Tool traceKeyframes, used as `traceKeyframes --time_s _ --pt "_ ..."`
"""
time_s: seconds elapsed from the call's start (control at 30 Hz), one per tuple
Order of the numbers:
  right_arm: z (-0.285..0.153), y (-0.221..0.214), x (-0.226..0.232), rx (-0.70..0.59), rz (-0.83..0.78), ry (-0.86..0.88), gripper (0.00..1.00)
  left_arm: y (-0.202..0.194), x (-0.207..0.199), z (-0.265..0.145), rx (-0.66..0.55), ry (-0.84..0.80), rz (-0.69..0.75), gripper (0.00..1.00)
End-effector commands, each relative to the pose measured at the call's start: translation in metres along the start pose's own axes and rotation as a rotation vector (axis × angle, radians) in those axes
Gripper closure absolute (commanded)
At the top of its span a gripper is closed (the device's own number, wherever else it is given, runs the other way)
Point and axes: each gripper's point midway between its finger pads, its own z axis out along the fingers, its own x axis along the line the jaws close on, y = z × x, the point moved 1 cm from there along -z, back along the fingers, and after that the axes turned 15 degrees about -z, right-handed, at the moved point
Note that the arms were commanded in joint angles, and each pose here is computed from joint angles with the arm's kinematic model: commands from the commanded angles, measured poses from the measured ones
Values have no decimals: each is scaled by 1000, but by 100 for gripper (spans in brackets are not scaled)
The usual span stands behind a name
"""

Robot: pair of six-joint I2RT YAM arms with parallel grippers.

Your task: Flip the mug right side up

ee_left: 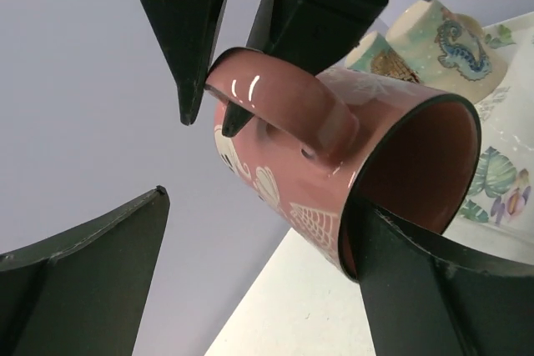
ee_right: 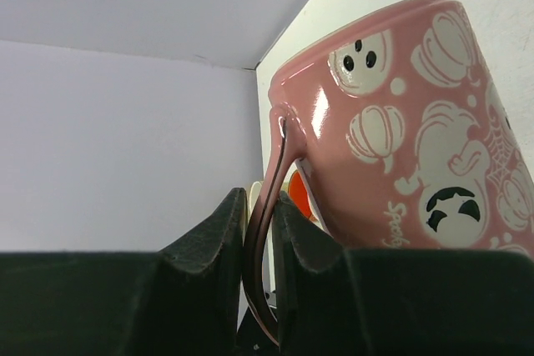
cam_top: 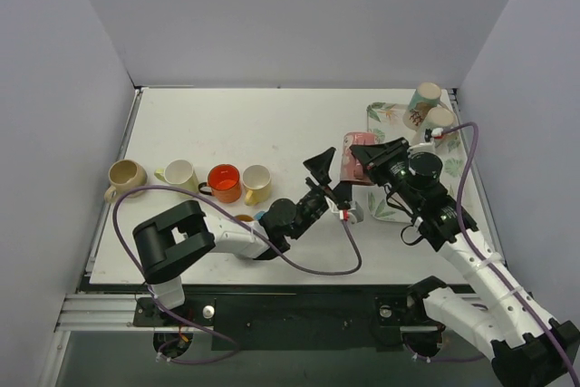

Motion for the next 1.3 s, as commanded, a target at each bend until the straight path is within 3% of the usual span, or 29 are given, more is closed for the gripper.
traceKeyframes --time_s 0.0,0.1,0.27,0.3,0.33,0.37,0.5,0.53,0.6,0.63,0.73,0.8,0.9,0.93,0.97,1.0,1.03,1.17,1.2,1.23,1.27 --pt "-16 33 69 -168 34 231 100 21 30 7 -67 154 -52 5" --pt "-17 32 70 -193 40 222 100 15 37 10 -45 176 -49 12" --pt "-16 21 69 -184 53 223 100 13 51 12 -31 202 -24 49" --pt "-15 19 66 -182 59 219 100 13 53 12 -29 206 -27 69" --pt "-16 19 64 -185 60 215 100 15 56 11 -29 214 -28 81" --pt "-15 19 62 -187 56 209 100 17 59 10 -33 216 -19 100" --pt "-24 38 53 -242 -38 148 98 27 69 3 -35 222 7 100" --pt "-25 36 42 -218 -93 88 81 36 78 1 -42 238 2 100" --pt "-33 46 31 -192 -255 -11 61 38 89 0 13 239 7 100" --pt "-38 57 43 -201 -305 1 56 31 91 -1 62 228 18 100" --pt "-51 63 31 -135 -475 -119 20 35 121 -4 128 263 42 100" --pt "-58 70 27 -120 -533 -175 9 33 139 -5 192 277 51 100" --pt "-65 73 20 -91 -599 -229 8 29 174 -1 343 268 -8 100" --pt "-67 74 21 -94 -608 -226 7 7 161 -8 475 160 -24 100" --pt "-67 72 19 -83 -613 -227 7 28 195 0 453 206 -122 100" --pt "-69 72 19 -82 -623 -226 7 12 184 -14 570 87 -145 100" --pt "-70 70 16 -67 -630 -233 7 36 213 -10 529 138 -237 100" --pt "-79 66 8 -38 -679 -250 5 72 244 -49 611 73 -272 100" --pt "-81 65 8 -26 -699 -243 5 64 232 -70 707 0 -283 100" --pt "-84 62 2 1 -729 -256 5 76 247 -81 707 12 -296 100" --pt "-86 61 3 12 -736 -253 5 72 236 -104 787 -64 -321 100"
